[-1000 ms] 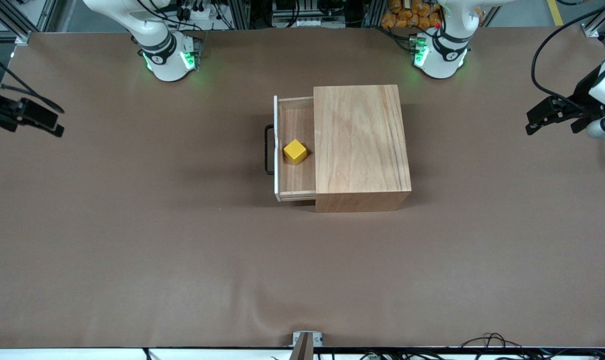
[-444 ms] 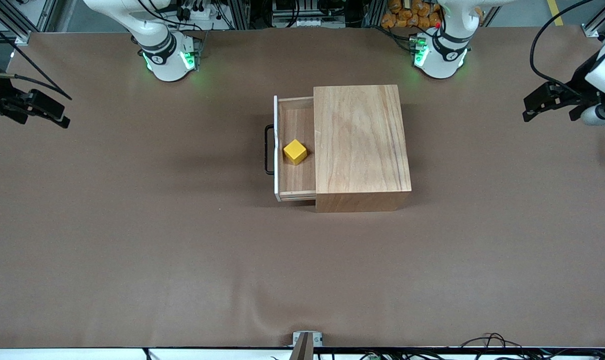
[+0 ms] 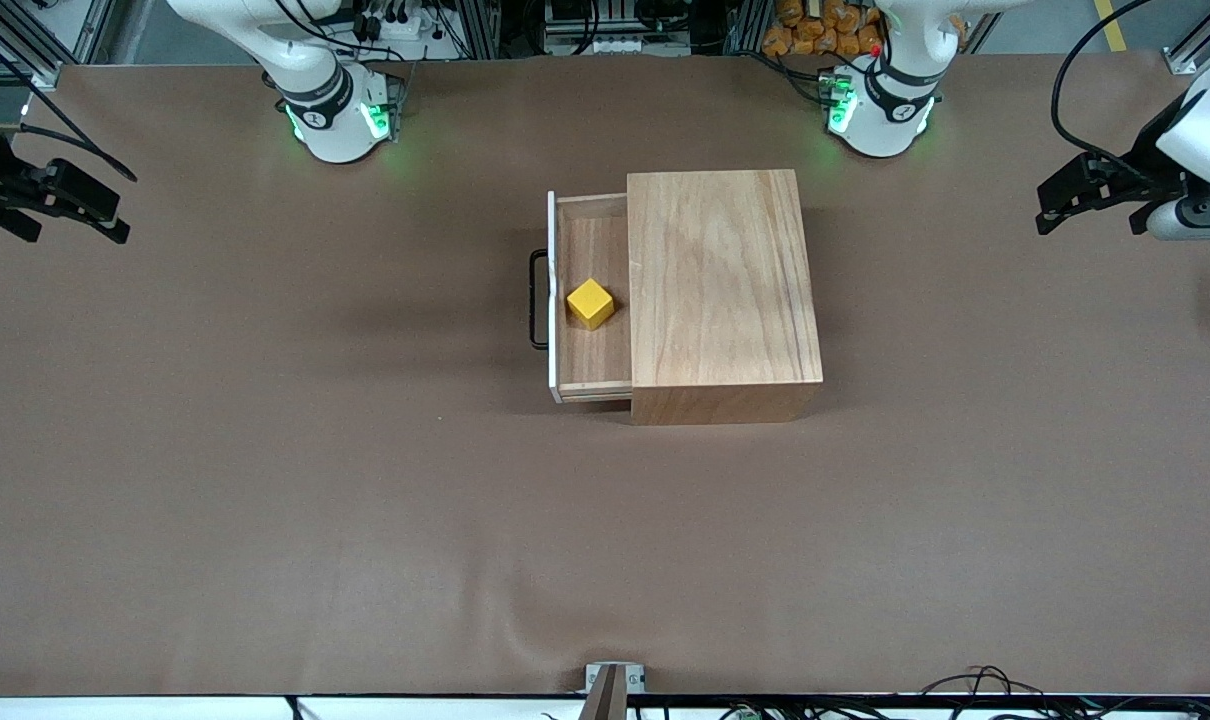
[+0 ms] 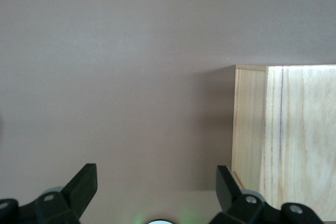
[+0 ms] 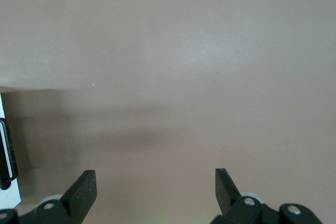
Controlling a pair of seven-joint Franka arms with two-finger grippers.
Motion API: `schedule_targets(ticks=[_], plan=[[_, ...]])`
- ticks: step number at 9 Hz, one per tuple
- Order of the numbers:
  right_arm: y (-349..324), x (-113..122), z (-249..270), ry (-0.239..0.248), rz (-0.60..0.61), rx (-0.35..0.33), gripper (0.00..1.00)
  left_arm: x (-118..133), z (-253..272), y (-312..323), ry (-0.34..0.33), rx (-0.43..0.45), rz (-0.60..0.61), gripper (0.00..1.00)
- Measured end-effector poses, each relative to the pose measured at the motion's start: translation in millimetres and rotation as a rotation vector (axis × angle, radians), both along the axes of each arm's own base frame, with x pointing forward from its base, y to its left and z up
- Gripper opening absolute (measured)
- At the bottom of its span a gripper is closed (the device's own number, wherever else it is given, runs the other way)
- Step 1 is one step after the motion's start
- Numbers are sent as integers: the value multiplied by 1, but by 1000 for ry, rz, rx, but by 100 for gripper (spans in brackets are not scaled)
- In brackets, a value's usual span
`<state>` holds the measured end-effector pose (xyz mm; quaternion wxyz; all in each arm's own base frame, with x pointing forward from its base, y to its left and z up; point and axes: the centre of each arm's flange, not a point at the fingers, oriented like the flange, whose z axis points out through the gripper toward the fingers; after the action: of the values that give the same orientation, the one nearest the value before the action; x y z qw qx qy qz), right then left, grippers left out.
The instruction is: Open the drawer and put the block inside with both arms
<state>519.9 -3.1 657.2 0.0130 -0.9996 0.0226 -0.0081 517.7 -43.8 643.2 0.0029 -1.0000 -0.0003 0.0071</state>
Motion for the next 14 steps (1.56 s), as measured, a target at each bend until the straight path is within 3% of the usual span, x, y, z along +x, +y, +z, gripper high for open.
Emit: schedule_targets(ticks=[14], plan=[[-2,3,3,-9,7,-27,100,-1,3,17,9,-19,34,100]])
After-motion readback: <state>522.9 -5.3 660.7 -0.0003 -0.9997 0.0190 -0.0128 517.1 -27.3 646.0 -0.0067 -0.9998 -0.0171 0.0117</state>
